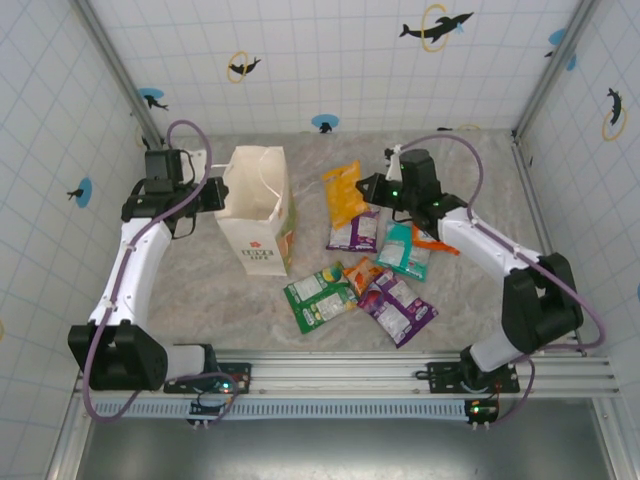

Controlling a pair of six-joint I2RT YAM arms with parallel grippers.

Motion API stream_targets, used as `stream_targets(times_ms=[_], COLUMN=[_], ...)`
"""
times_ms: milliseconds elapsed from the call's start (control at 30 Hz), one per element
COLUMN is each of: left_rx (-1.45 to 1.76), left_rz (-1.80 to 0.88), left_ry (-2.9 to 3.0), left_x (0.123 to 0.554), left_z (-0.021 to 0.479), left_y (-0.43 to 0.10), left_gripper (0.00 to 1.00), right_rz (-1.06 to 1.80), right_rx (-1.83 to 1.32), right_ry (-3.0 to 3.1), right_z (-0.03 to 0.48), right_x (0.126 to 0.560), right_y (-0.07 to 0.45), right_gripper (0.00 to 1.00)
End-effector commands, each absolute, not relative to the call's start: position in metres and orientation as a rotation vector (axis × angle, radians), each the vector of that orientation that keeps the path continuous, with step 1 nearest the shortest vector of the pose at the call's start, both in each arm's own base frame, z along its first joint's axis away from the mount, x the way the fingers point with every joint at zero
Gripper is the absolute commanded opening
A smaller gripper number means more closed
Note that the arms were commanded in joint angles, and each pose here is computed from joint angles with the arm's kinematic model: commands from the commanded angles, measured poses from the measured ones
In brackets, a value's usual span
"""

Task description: Place the snacks into the paper bag

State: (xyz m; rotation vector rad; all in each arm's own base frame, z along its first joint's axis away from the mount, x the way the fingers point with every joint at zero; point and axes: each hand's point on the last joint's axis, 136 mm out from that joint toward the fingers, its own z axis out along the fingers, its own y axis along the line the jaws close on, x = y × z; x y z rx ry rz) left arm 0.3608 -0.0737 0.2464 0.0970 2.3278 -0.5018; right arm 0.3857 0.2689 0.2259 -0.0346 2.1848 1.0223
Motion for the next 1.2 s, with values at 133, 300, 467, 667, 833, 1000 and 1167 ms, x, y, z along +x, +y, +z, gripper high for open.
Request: stream_targets(times_ms=[133,300,467,667,833,1000,1167], left_rx=[0.042,0.008,-0.008,-0.020,-0.022,-0.023,-0.027], left_rz=[-0.510,-0.547,-0.543,-0.537,-0.534,-0.540,-0.543], left_ry=[2.297,2.275,2.286,2.294,2.300,2.294,2.287], left_x=[0.359,0.361,0.363,0.365,0.365,0.368,0.369], left_z=[0.253,0.256,0.253,0.251,0.249,0.251,0.254], left_y=[-0.073,-0.075,-0.074,-0.073,-0.072,-0.073,-0.073], left_gripper=[0.00,0.00,0.00,0.00,0.00,0.00,0.00], right_rz=[0.968,1.019,1.072,1.104,1.095,1.040,0.944], right_rx=[-0.030,-0.032,-0.094,-0.146,-0.148,-0.112,-0.093], right_ry=[1.841,1.589,1.413,1.342,1.417,1.512,1.609], right_z=[0.362,0.444,0.499,0.522,0.491,0.452,0.422], right_x=[0.371,0.344,0.313,0.299,0.310,0.324,0.334], right_y=[0.295,0.321,0.351,0.385,0.410,0.417,0.421], right_gripper=[0.00,0.00,0.00,0.00,0.00,0.00,0.00])
